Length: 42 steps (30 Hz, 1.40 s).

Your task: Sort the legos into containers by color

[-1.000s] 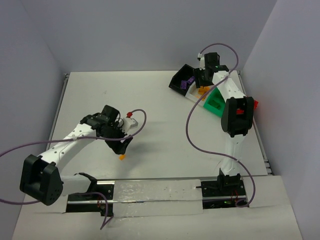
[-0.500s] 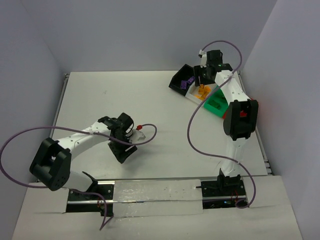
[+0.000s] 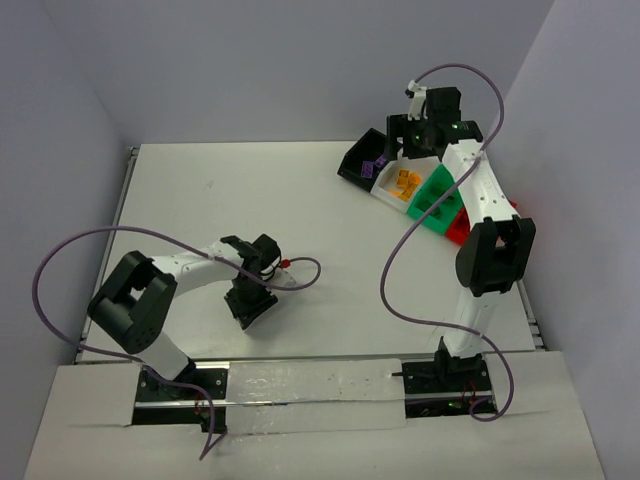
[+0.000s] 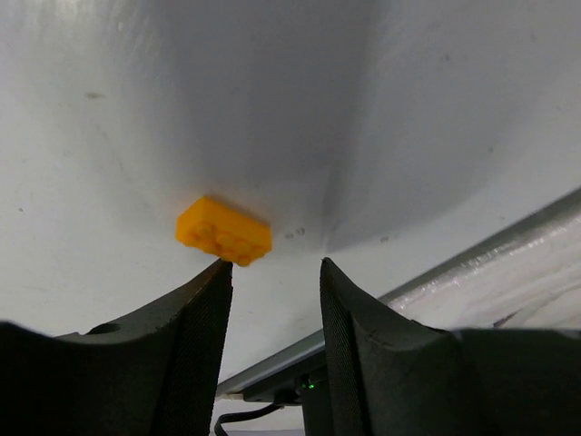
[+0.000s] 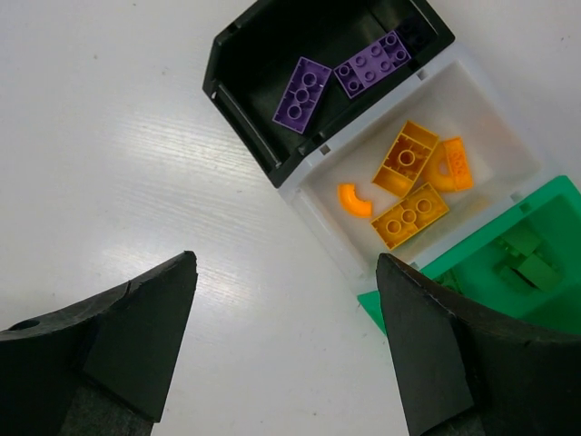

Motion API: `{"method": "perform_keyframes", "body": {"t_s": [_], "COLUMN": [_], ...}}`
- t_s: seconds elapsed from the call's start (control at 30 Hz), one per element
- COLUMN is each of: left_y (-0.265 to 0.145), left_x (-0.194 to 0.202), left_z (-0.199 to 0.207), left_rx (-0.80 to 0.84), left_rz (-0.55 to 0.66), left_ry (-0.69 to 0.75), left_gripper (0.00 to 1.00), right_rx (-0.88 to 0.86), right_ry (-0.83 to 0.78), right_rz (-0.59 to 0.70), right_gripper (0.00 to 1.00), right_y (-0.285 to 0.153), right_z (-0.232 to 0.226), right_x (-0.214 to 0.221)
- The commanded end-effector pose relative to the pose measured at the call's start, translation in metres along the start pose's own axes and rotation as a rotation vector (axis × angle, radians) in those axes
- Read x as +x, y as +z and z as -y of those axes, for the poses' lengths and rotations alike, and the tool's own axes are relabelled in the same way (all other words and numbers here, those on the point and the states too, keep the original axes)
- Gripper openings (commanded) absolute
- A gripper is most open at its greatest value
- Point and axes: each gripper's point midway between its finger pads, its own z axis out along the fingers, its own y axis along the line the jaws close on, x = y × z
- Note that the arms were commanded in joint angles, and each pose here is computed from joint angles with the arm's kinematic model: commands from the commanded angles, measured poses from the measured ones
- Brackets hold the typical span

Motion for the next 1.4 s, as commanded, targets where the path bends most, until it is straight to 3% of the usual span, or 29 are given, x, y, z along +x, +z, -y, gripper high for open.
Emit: {"method": "perform_keyframes", "body": {"t_s": [0.0, 0.47, 0.63, 0.77, 1.03, 1.37], "left_y": [0.006, 0.004, 0.002, 0.002, 0.005, -0.008], "left_x": [-0.016, -0.038, -0.044, -0.043, -0.038, -0.055], "left_z": [-0.013, -0.023, -0.011, -0.011, -0.01, -0.006], "left_rx": [-0.081, -0.124, -0.077, -0.085, -0.083, -0.06], "left_rz": [0.021, 0.03, 0.028, 0.022, 0.004, 0.089], "left_ry": [-0.036, -0.09, -0.092, -0.094, -0.09, -0.066], "left_gripper": [0.49, 0.5, 0.56, 0.51, 0.33, 0.12], "right_rx": [-0.04, -0.047, -0.045, -0.045, -0.044, -0.054], "right_ry": [0.007, 0.001, -0.003, -0.005, -0.005, -0.006], "right_rz": [0.062, 0.061, 0.061, 0.063, 0.066, 0.065], "right_gripper": [0.87, 0.87, 0.87, 0.87, 0.87, 0.87], "right_y": [-0.03, -0.031, -0.031, -0.031, -0.031, -0.032], "right_z": [-0.016, -0.018, -0.017, -0.017, -0.016, -0.019], "right_x": [-0.017, -0.015, -0.015, -0.015, -0.015, -0.015]}}
